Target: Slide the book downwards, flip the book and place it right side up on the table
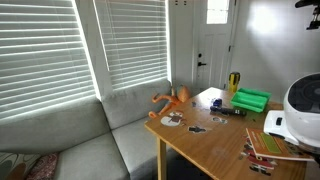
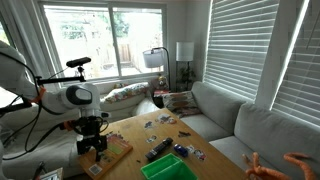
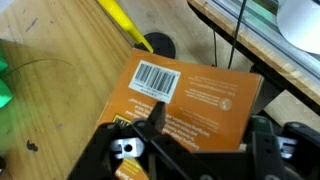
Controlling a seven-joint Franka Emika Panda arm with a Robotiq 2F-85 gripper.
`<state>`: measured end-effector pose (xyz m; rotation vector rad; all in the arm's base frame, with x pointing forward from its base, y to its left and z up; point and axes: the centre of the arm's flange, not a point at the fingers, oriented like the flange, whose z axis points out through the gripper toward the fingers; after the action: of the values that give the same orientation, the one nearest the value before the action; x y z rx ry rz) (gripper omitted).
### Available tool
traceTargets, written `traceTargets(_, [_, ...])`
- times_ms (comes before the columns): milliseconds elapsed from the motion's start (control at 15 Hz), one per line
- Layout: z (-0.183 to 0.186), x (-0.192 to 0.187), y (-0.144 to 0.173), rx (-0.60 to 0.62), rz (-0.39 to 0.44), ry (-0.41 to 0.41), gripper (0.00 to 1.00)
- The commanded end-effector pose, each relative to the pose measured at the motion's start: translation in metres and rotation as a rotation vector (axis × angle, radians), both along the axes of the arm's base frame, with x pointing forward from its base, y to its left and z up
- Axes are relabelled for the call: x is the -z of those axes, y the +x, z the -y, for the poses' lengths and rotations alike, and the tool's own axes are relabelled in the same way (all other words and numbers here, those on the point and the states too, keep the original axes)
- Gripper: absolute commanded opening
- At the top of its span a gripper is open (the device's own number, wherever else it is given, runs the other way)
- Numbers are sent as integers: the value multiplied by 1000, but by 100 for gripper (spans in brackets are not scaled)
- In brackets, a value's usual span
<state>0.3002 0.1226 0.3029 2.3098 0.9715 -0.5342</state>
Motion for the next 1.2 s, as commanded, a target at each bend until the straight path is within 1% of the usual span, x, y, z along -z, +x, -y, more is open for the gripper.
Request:
traceTargets(0, [0, 5, 2, 14, -11, -18, 36])
traceTargets(67, [2, 2, 3, 20, -7, -18, 30])
traceTargets(133, [2, 0, 4, 25, -4, -21, 41])
traceTargets(200, [2, -2, 5, 28, -4, -23, 67])
traceTargets(267, [2, -2, 5, 28, -6, -26, 67])
traceTargets(333, [2, -2, 5, 28, -7, -27, 70])
traceTargets(533, [2, -1, 5, 27, -10, -23, 90])
traceTargets(600, [2, -1, 5, 26, -11, -20, 75])
traceTargets(667, [2, -1, 5, 26, -12, -20, 53])
traceTargets(733, [2, -1, 5, 27, -12, -20, 52])
traceTargets(867, [2, -1, 6, 27, -15, -21, 38])
traceTargets(933, [1, -2, 7, 29, -14, -24, 77])
traceTargets(1067, [-2, 2, 7, 21, -25, -24, 77])
traceTargets(1133, [-3, 5, 7, 16, -29, -27, 84])
